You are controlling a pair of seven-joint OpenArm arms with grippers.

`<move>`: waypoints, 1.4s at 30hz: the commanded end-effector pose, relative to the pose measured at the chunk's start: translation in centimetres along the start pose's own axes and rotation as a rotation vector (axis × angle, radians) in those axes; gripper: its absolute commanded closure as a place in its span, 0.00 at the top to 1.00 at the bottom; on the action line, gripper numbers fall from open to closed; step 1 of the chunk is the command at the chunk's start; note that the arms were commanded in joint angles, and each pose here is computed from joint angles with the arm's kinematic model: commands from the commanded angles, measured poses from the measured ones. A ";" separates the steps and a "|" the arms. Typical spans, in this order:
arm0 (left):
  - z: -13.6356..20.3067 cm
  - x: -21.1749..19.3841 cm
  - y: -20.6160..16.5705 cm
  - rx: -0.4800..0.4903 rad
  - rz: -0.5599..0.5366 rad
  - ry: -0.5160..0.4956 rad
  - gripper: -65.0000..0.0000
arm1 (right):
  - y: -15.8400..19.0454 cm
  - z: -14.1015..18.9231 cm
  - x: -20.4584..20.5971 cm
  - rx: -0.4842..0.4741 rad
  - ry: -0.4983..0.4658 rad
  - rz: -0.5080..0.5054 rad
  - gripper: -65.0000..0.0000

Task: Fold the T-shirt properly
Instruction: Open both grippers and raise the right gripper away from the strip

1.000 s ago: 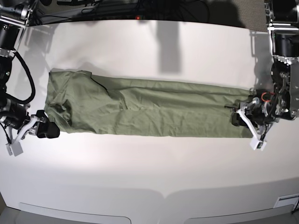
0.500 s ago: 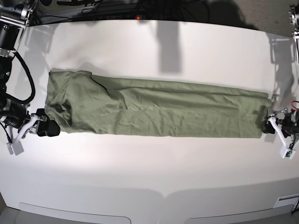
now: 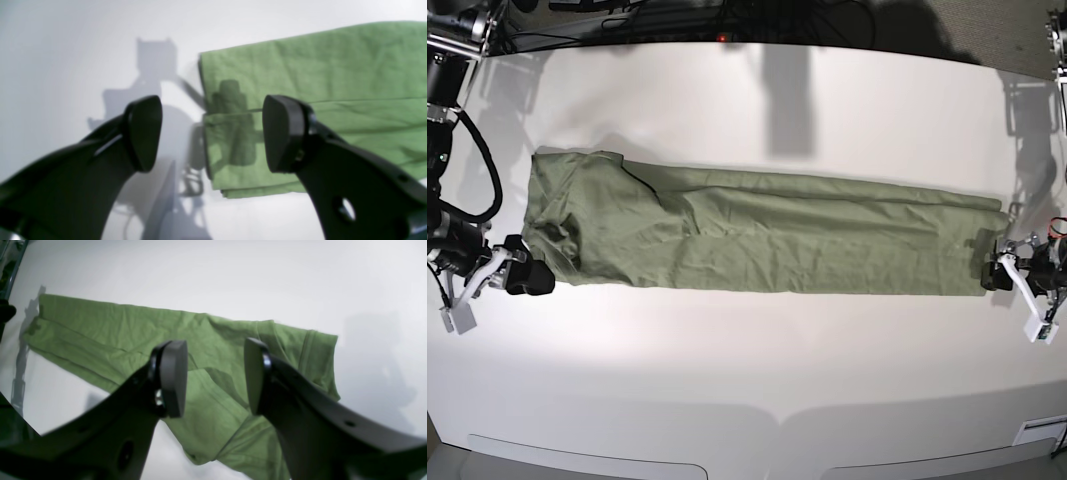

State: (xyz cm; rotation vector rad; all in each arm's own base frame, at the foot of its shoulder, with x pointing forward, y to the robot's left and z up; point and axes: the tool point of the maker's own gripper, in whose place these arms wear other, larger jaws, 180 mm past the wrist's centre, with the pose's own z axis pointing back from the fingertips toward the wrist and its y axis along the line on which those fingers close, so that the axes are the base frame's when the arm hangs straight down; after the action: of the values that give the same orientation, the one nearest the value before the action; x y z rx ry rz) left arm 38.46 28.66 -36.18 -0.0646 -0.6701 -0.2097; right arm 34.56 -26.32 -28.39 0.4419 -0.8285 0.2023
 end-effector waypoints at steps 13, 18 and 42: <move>0.9 1.7 0.7 0.007 -0.019 -0.034 0.70 | 2.6 -3.9 0.7 0.001 -0.118 -0.022 0.43; 0.3 0.0 0.9 -0.015 -0.058 0.020 0.70 | 5.4 -3.5 2.6 0.029 -0.180 0.044 0.43; -0.7 0.1 -0.8 -0.267 0.093 0.026 0.70 | 7.3 3.7 -4.3 -0.209 -0.232 0.058 0.36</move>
State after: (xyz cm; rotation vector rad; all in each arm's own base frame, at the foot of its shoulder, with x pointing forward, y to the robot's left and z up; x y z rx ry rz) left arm 37.42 26.83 -38.86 -0.3609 -0.5464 -0.2013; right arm 26.08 -21.67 -28.86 0.2408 -1.0166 0.0980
